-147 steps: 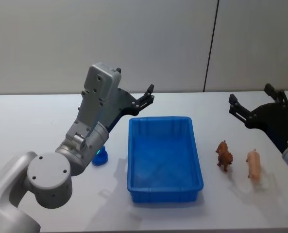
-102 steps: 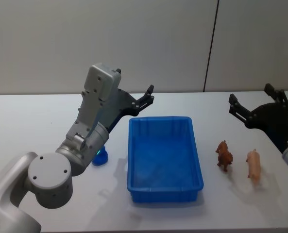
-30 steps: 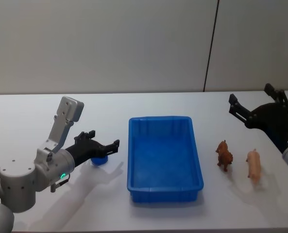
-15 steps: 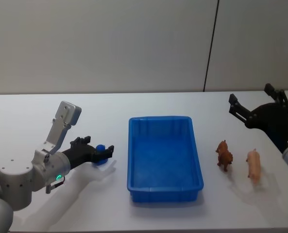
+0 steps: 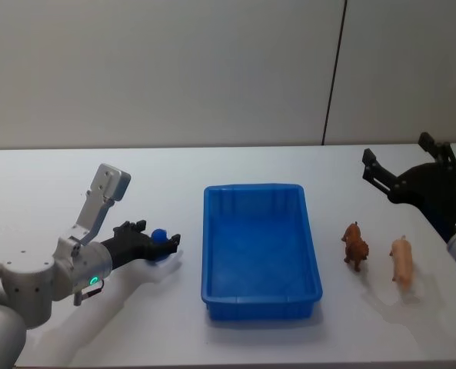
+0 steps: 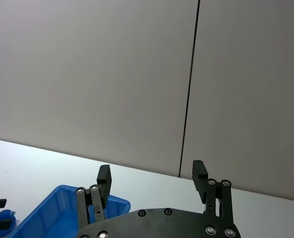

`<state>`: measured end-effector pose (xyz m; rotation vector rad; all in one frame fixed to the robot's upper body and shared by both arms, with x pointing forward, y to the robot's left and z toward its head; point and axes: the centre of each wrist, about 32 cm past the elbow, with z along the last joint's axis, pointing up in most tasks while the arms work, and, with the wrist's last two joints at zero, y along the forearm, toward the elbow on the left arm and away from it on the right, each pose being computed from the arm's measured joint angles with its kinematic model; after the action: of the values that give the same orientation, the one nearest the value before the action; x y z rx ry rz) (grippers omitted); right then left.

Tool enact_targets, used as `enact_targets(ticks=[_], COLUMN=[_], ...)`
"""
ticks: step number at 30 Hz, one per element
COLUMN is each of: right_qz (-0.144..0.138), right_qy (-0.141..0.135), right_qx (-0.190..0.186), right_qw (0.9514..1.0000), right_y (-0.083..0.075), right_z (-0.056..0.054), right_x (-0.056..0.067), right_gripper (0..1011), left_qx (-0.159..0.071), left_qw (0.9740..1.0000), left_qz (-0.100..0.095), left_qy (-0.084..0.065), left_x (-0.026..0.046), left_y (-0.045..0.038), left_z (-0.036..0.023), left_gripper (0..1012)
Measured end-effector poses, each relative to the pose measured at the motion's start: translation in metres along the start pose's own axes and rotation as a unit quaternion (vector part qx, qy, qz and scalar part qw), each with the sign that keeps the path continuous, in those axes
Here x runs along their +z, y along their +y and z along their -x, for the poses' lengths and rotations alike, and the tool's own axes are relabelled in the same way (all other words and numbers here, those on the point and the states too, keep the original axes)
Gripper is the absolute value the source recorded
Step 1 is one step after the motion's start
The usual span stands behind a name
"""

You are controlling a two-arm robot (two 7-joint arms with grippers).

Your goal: Pick up the two dolls from the table and place them into the box.

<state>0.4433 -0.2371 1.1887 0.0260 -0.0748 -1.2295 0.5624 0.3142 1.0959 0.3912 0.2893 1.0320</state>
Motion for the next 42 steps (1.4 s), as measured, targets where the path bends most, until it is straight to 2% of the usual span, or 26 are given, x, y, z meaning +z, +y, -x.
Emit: enact_targets(ticks=[4, 7, 11, 13, 14, 15, 17, 18, 30, 35, 38, 39, 42], right_qz=[0.000, 0.000, 0.000, 0.000, 0.000, 0.000, 0.000, 0.000, 0.000, 0.000, 0.000, 0.000, 0.000], right_qy=[0.000, 0.000, 0.000, 0.000, 0.000, 0.000, 0.000, 0.000, 0.000, 0.000, 0.000, 0.000, 0.000], right_qx=[0.000, 0.000, 0.000, 0.000, 0.000, 0.000, 0.000, 0.000, 0.000, 0.000, 0.000, 0.000, 0.000], right_qw=[1.0000, 1.0000, 1.0000, 1.0000, 1.0000, 1.0000, 1.0000, 1.0000, 1.0000, 1.0000, 1.0000, 1.0000, 1.0000], right_y=[0.000, 0.000, 0.000, 0.000, 0.000, 0.000, 0.000, 0.000, 0.000, 0.000, 0.000, 0.000, 0.000], right_z=[0.000, 0.000, 0.000, 0.000, 0.000, 0.000, 0.000, 0.000, 0.000, 0.000, 0.000, 0.000, 0.000], right_x=[0.000, 0.000, 0.000, 0.000, 0.000, 0.000, 0.000, 0.000, 0.000, 0.000, 0.000, 0.000, 0.000], right_gripper=[1001, 1001, 1001, 1001, 1001, 1001, 1001, 1001, 1001, 1001, 1001, 1001, 1001], left_qx=[-0.003, -0.004, -0.003, -0.002, -0.002, -0.001, 0.000, 0.001, 0.014, 0.023, 0.026, 0.026, 0.028], left_qw=[1.0000, 1.0000, 1.0000, 0.9999, 0.9999, 0.9999, 0.9999, 0.9999, 0.9996, 0.9994, 0.9994, 0.9994, 0.9989], left_qz=[-0.002, -0.004, -0.007, -0.010, -0.010, -0.012, -0.014, -0.015, -0.026, -0.021, -0.007, -0.007, 0.011], left_qy=[0.001, 0.003, 0.005, 0.005, 0.005, 0.005, 0.005, 0.005, -0.002, -0.013, -0.024, -0.024, -0.036], left_x=[-0.0013, -0.0027, -0.0039, -0.0048, -0.0048, -0.0054, -0.0059, -0.0064, -0.0092, -0.0060, 0.0013, 0.0013, 0.0106], left_y=[-0.0039, -0.0073, -0.0098, -0.0107, -0.0107, -0.0112, -0.0115, -0.0116, -0.0090, -0.0048, -0.0012, -0.0012, 0.0030], left_z=[-0.0019, -0.0037, -0.0052, -0.0059, -0.0059, -0.0064, -0.0066, -0.0069, -0.0062, -0.0050, -0.0030, -0.0030, 0.0000], left_gripper=[912, 796, 729, 624, 624, 564, 531, 464, 361, 326, 300, 300, 277])
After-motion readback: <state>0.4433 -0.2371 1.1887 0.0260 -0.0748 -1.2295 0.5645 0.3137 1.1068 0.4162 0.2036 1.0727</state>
